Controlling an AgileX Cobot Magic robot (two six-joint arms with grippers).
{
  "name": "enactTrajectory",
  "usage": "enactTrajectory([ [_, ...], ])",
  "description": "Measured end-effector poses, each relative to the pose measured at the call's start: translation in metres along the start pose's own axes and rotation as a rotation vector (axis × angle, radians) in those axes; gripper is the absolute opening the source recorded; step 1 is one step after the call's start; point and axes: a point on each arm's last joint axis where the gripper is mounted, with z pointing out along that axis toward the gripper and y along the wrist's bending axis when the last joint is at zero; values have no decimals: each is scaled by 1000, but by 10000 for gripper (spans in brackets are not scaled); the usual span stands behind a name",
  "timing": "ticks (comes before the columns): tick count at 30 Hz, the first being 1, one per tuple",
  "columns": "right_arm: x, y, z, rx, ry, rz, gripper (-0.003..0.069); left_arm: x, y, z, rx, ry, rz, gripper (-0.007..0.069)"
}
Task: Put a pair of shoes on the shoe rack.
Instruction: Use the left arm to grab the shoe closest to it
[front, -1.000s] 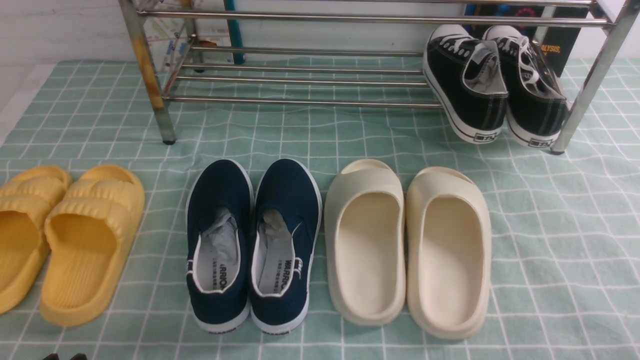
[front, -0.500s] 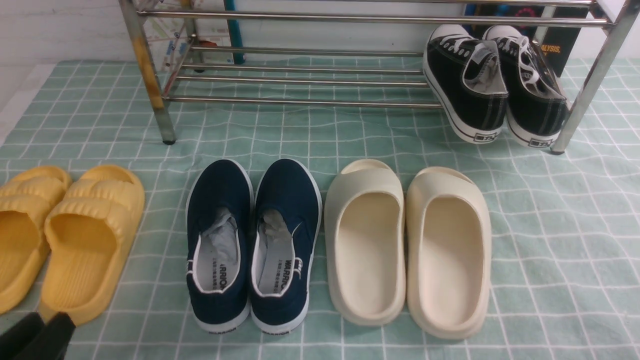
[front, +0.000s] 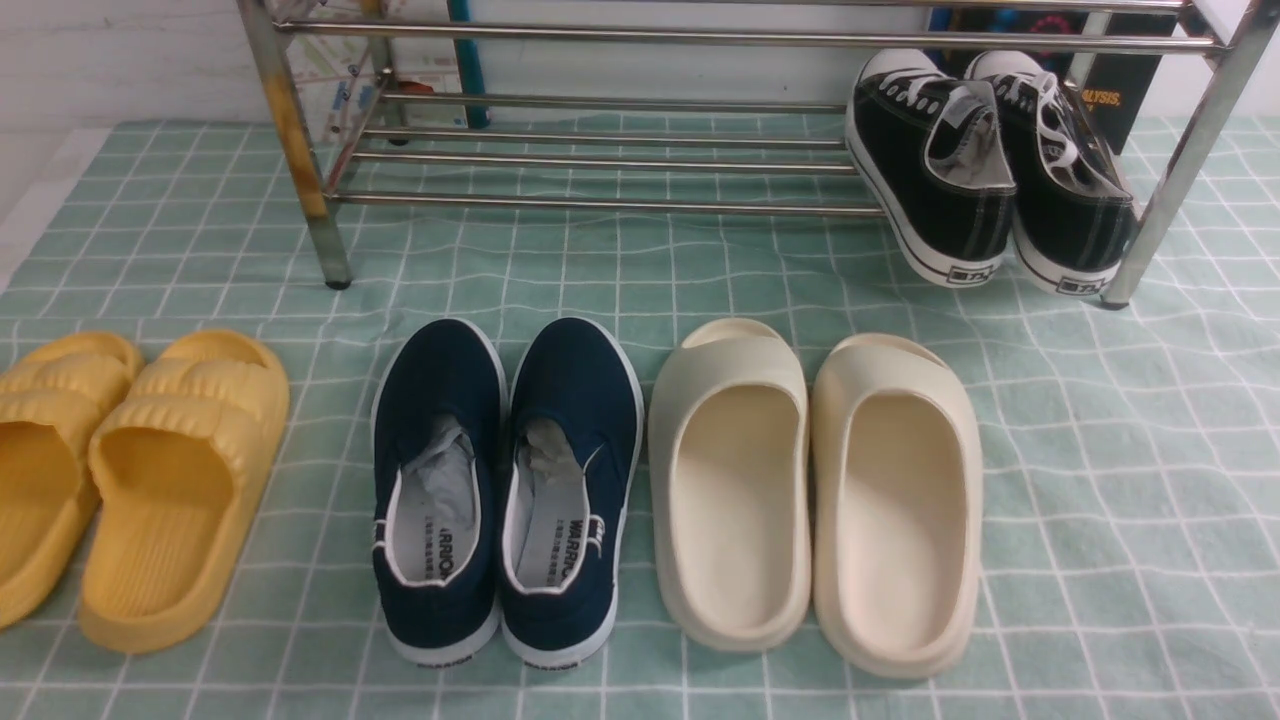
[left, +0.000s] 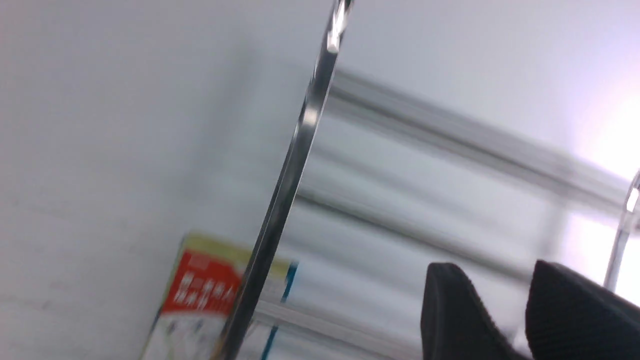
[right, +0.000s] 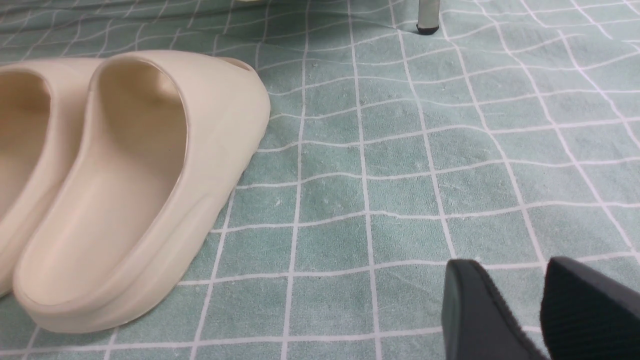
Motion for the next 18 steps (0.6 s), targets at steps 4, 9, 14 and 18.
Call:
enactTrajectory([
  [4, 0, 0, 0, 0, 0, 0, 239, -42, -21, 27, 18, -26, -112, 125],
  [9, 0, 0, 0, 0, 0, 0, 239, -69, -43, 80, -52, 270, -69, -13],
  [14, 0, 0, 0, 0, 0, 0, 239, -18, -29, 129, -198, 679, -30, -13],
  [18, 0, 0, 0, 0, 0, 0, 239, 40, -10, 147, -329, 1014, -53, -13],
])
